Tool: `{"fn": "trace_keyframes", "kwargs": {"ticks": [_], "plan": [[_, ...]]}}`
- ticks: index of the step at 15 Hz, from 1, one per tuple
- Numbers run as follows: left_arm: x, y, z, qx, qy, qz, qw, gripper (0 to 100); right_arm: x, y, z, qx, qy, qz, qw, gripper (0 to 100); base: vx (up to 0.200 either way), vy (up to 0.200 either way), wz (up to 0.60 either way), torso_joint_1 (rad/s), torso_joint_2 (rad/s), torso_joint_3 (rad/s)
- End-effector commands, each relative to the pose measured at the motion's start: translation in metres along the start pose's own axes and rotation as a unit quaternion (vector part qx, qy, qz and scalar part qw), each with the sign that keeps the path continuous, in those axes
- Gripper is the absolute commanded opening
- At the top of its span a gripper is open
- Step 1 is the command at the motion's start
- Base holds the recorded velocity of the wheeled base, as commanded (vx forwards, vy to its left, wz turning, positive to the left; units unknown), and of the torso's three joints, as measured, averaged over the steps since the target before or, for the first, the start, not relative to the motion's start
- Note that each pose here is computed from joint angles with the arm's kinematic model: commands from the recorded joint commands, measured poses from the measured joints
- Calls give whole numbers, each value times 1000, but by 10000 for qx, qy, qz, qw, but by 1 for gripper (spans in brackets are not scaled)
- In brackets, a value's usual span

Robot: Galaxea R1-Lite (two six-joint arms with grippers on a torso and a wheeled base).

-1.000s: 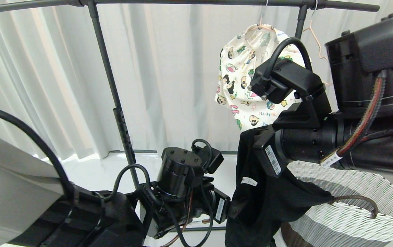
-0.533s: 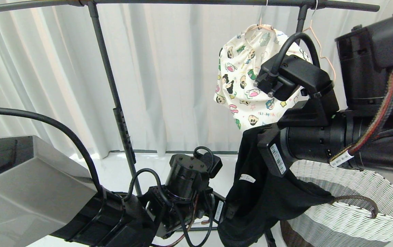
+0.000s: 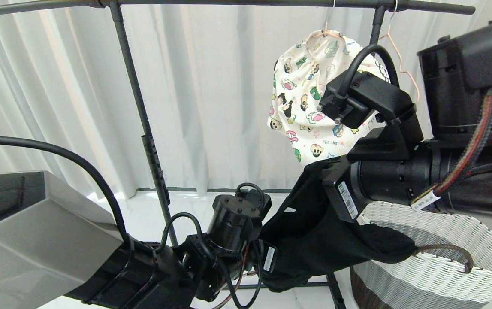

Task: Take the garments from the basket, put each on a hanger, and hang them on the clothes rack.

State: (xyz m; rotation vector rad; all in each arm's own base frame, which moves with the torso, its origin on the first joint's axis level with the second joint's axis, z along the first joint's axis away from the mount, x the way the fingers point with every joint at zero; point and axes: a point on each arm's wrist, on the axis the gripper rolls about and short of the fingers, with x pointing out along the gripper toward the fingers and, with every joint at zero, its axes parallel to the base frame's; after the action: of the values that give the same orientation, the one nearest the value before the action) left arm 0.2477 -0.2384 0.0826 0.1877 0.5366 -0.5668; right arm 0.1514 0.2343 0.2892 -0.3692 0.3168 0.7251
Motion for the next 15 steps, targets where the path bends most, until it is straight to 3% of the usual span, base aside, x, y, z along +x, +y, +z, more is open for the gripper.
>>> {"fn": "trace_keyframes", "kwargs": {"ticks": [1, 2, 5, 9, 15], "plan": [[-8, 2, 0, -3, -44, 234, 9997, 0, 3, 0, -2, -1, 43, -10, 10000, 0, 0, 0, 0, 0, 0, 0], [-10, 3, 0, -7, -47, 279, 9996, 0, 3, 0, -2, -6, 58, -8, 10000, 0, 0, 0, 0, 0, 0, 0], [-67, 30, 18, -255, -716, 464, 9960, 0, 26, 9, -2, 173, -21, 4, 9998, 0, 0, 0, 0, 0, 0, 0], [-111, 48, 26, -1, -923, 520, 9944, 0, 25, 23, 5, 132, -227, 197, 9995, 0, 0, 0, 0, 0, 0, 0], [-115, 55, -2, 598, -467, 677, 9948, 0, 14, 23, 19, 175, -508, 232, 9983, 0, 0, 0, 0, 0, 0, 0]]}}
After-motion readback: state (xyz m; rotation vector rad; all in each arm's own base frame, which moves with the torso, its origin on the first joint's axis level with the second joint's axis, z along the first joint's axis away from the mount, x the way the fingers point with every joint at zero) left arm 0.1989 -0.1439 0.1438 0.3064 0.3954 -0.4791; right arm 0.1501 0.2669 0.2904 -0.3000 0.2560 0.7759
